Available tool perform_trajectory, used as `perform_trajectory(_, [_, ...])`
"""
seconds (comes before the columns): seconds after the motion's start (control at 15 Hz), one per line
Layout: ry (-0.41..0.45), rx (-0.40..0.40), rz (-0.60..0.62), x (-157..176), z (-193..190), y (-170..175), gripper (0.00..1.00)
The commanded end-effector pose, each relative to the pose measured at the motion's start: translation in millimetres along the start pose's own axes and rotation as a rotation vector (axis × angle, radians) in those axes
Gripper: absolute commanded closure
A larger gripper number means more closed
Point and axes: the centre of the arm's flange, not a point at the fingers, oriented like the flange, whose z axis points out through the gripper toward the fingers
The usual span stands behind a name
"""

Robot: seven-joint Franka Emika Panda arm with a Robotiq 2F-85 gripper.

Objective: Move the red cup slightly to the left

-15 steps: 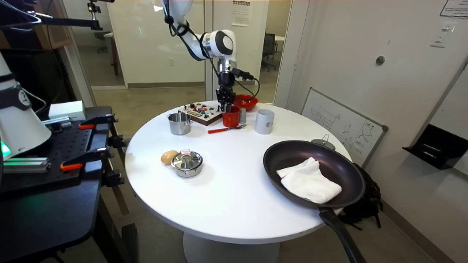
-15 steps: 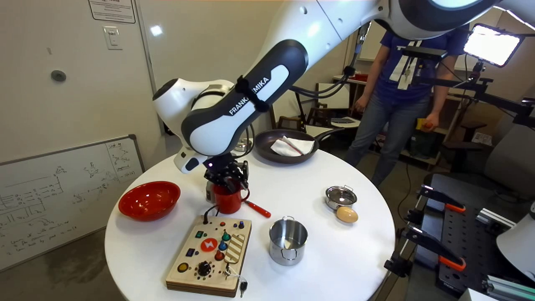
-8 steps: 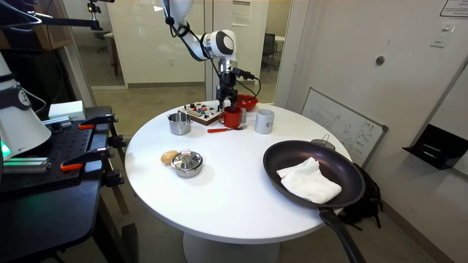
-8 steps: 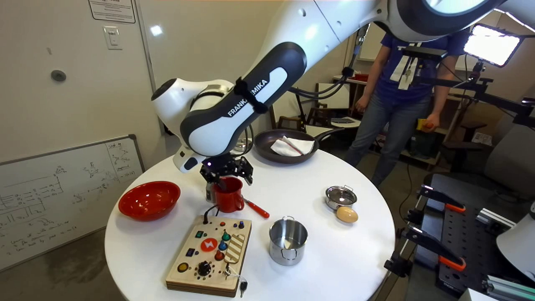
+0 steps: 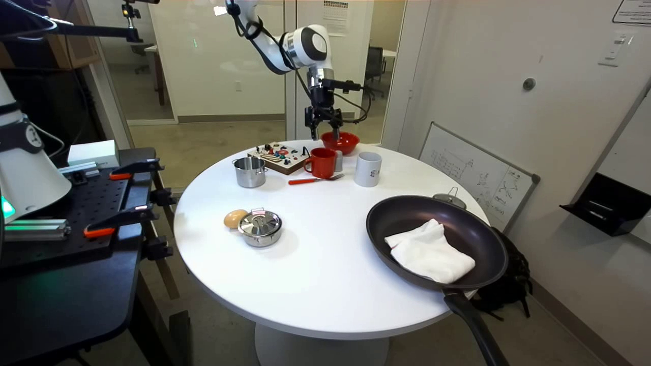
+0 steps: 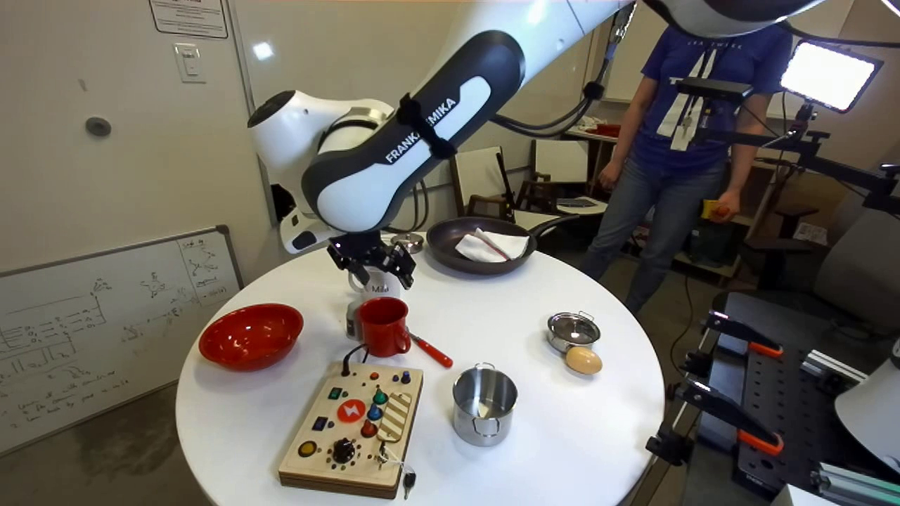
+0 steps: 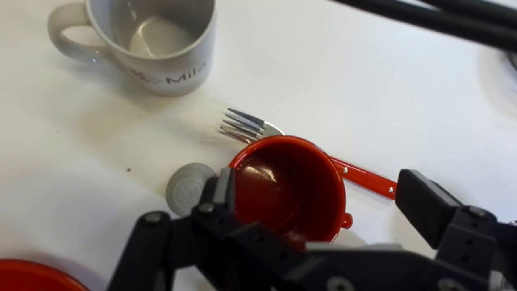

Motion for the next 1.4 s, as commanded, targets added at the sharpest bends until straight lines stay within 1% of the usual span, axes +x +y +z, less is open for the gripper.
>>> perform_trajectory(0.0, [-0.024,0.005,0.202,-29.5,-19.9,-22.6,0.0])
perform_trajectory(0.2, [-0.021,0.051,0.365,-55.9,-27.9,-23.5,0.0])
perform_trajectory(0.47, [-0.045,0.123,0.569,-83.6,-29.2,-28.1,0.0])
perform_trajectory(0.73, [-0.065,0.209,0.76,-109.5,-14.1,-27.2,0.0])
perform_trajectory(1.13, [-0.05,0.388,1.015,-169.2,5.9,-40.8,0.0])
perform_trajectory(1.27, [-0.032,0.458,1.094,-184.1,13.6,-47.2,0.0])
perform_trajectory(1.33, [-0.005,0.489,1.13,-189.9,16.1,-49.3,0.0])
